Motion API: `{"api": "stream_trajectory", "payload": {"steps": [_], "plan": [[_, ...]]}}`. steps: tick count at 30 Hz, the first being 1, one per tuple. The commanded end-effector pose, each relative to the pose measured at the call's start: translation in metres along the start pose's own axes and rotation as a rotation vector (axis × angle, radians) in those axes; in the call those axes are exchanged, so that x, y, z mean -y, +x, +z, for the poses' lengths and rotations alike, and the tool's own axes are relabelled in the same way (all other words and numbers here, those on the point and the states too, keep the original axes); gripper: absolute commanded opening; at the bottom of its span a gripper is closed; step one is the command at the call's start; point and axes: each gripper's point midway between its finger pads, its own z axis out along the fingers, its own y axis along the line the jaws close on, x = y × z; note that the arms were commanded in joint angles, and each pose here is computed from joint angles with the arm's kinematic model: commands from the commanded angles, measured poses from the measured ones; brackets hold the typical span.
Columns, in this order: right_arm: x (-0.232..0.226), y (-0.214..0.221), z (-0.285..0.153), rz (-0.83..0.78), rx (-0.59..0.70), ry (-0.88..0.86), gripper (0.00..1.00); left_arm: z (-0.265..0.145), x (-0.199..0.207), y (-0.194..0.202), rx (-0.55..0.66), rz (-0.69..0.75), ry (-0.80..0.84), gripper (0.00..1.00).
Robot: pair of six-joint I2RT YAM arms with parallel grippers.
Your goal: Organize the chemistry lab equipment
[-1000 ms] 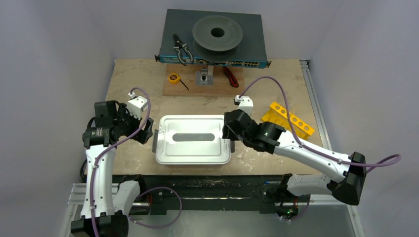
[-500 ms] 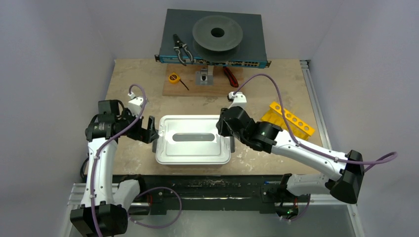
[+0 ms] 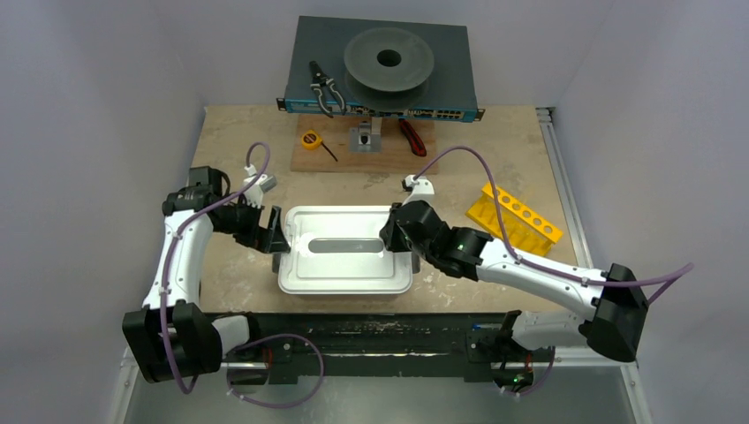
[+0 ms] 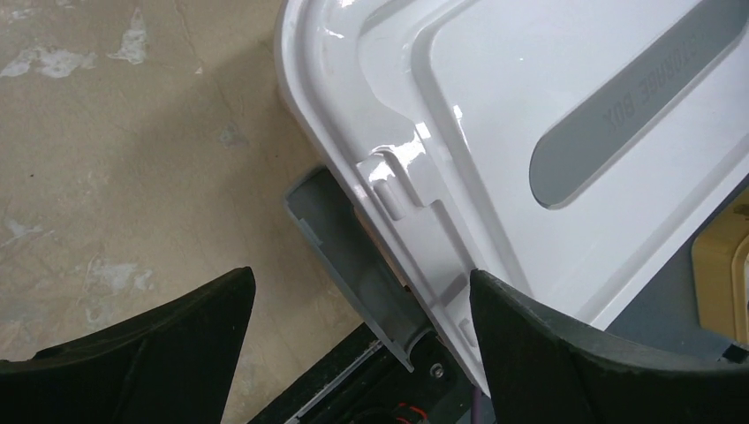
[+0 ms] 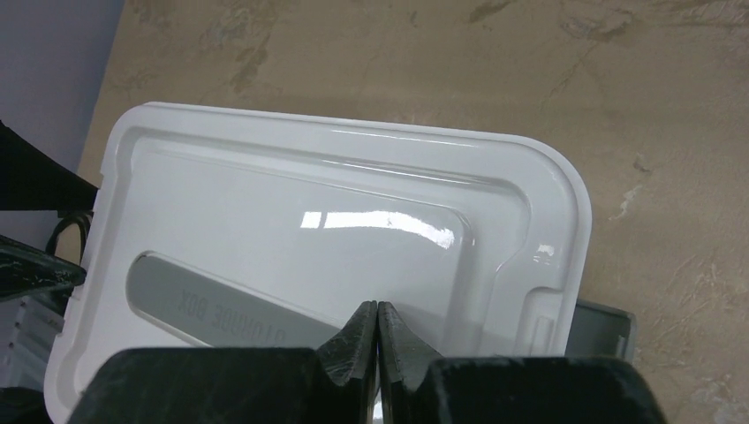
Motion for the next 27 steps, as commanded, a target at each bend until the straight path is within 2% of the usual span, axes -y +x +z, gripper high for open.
{"api": "stream_trajectory", "payload": {"steps": [1, 2, 3, 14, 27], "plan": [[0.021, 0.012, 0.007, 0.022, -0.007, 0.082, 0.04, -0.003, 0.012, -0.01, 0.02, 0.074, 0.096, 0.8], [0.023, 0.013, 0.009, 0.024, -0.008, 0.093, 0.03, -0.002, 0.011, -0.011, 0.017, 0.071, 0.1, 0.72], [0.028, 0.014, 0.011, 0.025, -0.012, 0.111, 0.02, -0.001, 0.01, -0.012, 0.017, 0.067, 0.097, 0.69], [0.07, 0.008, 0.033, 0.082, -0.013, 0.226, 0.0, 0.013, -0.011, -0.036, 0.04, 0.047, 0.03, 0.68], [0.099, -0.01, 0.054, 0.087, 0.013, 0.317, 0.0, 0.036, -0.027, -0.077, 0.066, 0.113, -0.098, 0.49]]}}
